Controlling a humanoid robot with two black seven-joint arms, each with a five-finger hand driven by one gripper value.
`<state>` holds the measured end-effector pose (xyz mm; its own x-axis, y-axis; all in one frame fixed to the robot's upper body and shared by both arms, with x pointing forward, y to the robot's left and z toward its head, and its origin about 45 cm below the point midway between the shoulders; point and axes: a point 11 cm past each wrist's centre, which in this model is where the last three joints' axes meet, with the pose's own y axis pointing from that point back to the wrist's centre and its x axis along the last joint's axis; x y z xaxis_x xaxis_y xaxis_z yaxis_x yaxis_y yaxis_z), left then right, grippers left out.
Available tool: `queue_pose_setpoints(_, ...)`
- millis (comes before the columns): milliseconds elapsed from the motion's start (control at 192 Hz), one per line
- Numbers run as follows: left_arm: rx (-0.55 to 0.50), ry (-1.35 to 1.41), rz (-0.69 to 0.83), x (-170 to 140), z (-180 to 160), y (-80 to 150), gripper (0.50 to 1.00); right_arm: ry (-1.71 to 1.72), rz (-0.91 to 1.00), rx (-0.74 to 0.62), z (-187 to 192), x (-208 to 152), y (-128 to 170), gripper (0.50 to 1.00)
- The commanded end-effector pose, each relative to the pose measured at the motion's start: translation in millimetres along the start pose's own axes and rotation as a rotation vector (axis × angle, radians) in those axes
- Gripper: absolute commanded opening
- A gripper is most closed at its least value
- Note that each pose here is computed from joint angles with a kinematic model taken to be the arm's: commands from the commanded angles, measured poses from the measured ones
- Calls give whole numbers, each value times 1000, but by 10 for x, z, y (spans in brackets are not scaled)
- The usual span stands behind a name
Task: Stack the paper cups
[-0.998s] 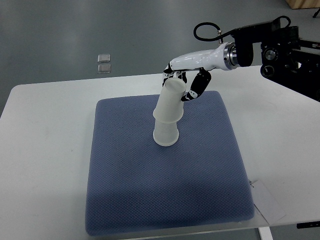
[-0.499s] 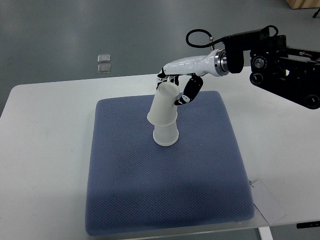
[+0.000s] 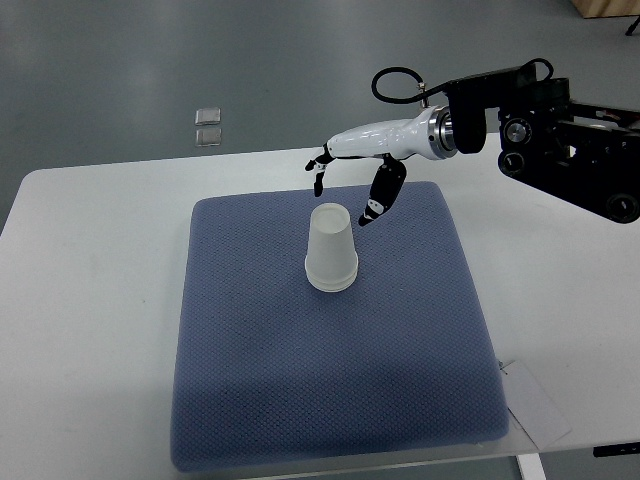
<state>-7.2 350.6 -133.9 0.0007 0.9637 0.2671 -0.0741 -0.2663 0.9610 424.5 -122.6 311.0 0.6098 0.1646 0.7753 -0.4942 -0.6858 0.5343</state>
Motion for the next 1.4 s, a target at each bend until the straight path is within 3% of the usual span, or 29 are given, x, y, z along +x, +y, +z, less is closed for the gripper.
queue_pose_setpoints(0,0,0,0,0,0,0,1000,3,6,-2,-1,25,10,913)
queue_pose_setpoints(239,0,0,0,0,0,0,1000,-72,93,-31,191,242,156,911)
queue_pose_setpoints(437,0,0,0,0,0,0,1000,-417,271,-65,780,374,389,911)
queue_pose_setpoints(603,0,0,0,0,0,0,1000,-777,466,-104,1375,182,552,911)
queue_pose_setpoints(655,0,0,0,0,0,0,1000,-777,467,-104,1375,182,552,911)
queue_pose_setpoints(660,0,0,0,0,0,0,1000,-893,537,-133,1579,79,607,911)
queue_pose_setpoints(671,0,0,0,0,0,0,1000,-919,556,-141,1627,55,624,911)
queue_pose_setpoints(790,0,0,0,0,0,0,1000,-1158,689,-179,1954,-190,728,911)
queue_pose_setpoints(1014,0,0,0,0,0,0,1000,-1445,773,-165,2053,-603,587,911)
queue_pose_setpoints(1394,0,0,0,0,0,0,1000,-1654,787,-68,1902,-841,300,913)
